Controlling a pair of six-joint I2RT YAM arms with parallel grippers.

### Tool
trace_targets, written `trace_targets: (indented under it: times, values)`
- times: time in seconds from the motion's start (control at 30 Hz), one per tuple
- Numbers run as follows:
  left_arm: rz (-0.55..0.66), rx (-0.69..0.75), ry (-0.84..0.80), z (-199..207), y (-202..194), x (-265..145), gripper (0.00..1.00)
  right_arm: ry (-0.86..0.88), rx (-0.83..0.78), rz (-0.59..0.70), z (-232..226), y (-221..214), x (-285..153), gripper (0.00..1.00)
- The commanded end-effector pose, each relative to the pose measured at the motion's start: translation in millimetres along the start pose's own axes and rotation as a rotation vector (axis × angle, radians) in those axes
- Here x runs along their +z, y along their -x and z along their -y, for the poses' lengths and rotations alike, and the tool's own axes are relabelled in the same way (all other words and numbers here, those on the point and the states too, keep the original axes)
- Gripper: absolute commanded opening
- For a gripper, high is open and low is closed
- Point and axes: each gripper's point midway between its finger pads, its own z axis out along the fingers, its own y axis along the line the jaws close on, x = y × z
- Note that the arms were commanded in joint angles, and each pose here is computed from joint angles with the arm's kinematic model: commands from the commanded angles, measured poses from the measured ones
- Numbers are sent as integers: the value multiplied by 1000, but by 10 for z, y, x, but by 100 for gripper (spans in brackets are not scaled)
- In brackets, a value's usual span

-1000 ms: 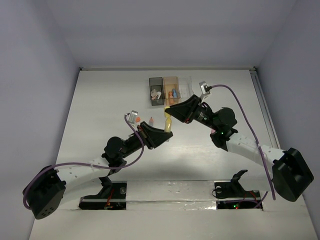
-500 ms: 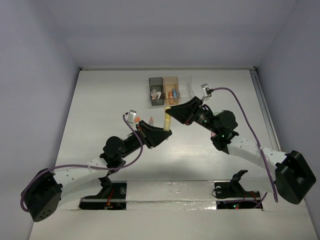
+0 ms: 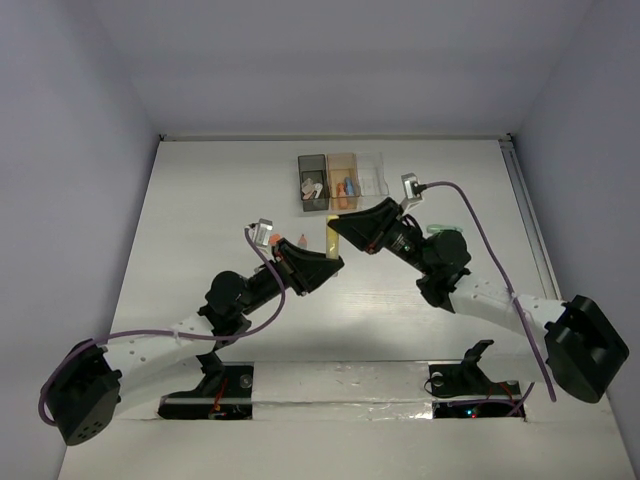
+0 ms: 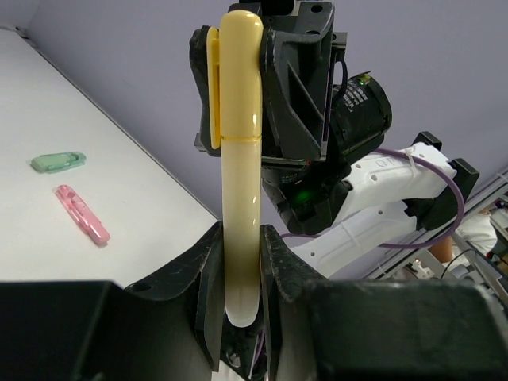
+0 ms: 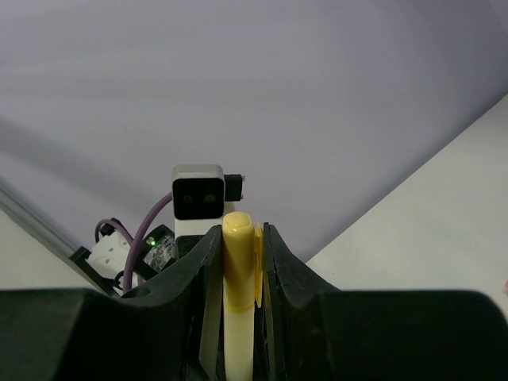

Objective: Sort the stationery into containers
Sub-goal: Close the pen cap on the pen.

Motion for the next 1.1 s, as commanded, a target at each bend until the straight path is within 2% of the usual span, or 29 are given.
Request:
trace_targets:
  times: [0.0,0.27,0.57,1.07]
  values:
    - [152,69,-120,440,497,84,0,69,5,-15,-149,-102,-26,1]
    - [169,80,-139,545,575,41,0,66,4,-25,-190,-114,-105,1]
    - [179,100,-141,603,639,38,0,-2,21,-164,-84,-383,-127,0]
    - [218,167,-159,786,913,40,0,-74,51,-287,113,-836,-329,0]
